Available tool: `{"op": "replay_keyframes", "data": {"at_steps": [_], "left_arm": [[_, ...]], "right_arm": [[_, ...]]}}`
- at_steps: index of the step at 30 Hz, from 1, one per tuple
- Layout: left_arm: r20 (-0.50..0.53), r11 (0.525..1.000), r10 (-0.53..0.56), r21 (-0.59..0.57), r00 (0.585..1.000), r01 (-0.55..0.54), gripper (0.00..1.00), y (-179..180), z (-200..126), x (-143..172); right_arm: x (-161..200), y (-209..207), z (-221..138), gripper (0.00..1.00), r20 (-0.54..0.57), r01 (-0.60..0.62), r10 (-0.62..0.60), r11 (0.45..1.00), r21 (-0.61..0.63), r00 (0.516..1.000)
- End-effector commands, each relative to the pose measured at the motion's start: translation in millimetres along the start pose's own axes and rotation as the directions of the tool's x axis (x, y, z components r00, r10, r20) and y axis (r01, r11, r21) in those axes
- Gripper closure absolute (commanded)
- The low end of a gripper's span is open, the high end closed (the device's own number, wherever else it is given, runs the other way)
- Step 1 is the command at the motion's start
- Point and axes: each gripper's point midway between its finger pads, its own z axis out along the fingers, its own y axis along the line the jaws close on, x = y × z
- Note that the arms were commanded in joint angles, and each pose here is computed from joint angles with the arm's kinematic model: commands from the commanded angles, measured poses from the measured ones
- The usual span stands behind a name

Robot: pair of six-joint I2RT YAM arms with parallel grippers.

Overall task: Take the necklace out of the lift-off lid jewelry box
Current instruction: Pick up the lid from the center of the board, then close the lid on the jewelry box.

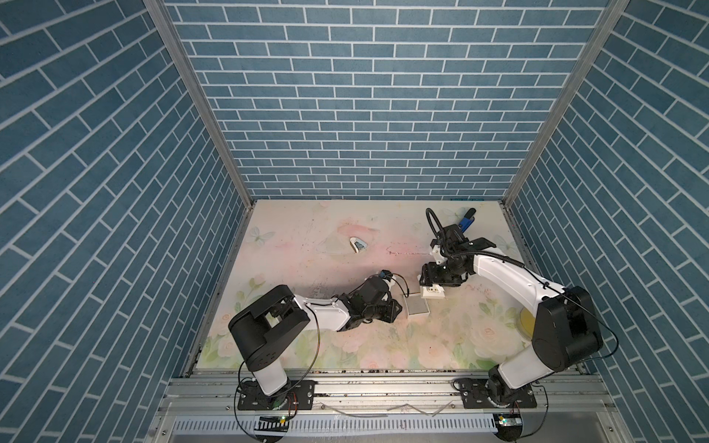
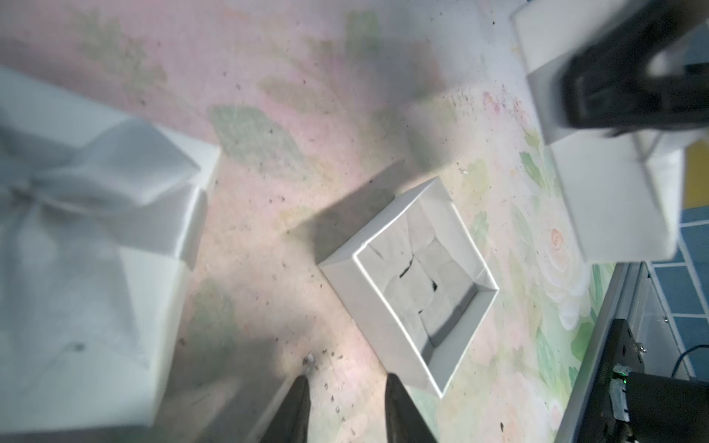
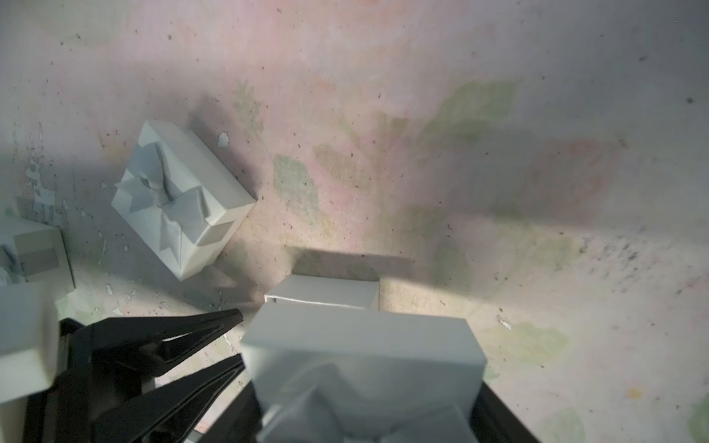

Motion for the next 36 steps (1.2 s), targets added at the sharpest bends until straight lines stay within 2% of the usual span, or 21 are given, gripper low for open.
{"op": "replay_keyframes", "data": {"at_steps": [1, 12, 31, 36], "left_arm": [[0.083, 0.995, -0.075, 0.079, 0.994, 0.068, 0.68, -11, 1, -15], [0.081, 0.994, -0.082, 0.072, 0.993, 0.076, 0.70, -8, 9, -15], [0.065, 0.993, -0.096, 0.068, 0.993, 0.091, 0.71, -5, 14, -9], [0.079, 0.993, -0.094, 0.085, 0.992, 0.087, 0.71, -14, 17, -18]], "right_arm": [[11, 8, 8, 0.31, -0.037, 0.029, -0.030, 0.999, -0.032, 0.999], [17, 25, 33, 0.31, -0.092, 0.029, -0.038, 0.996, -0.088, 0.995], [27, 16, 38, 0.30, -0.110, 0.007, -0.013, 0.998, -0.056, 0.994], [28, 18, 43, 0.29, -0.106, -0.012, 0.004, 0.997, -0.077, 0.994]]}}
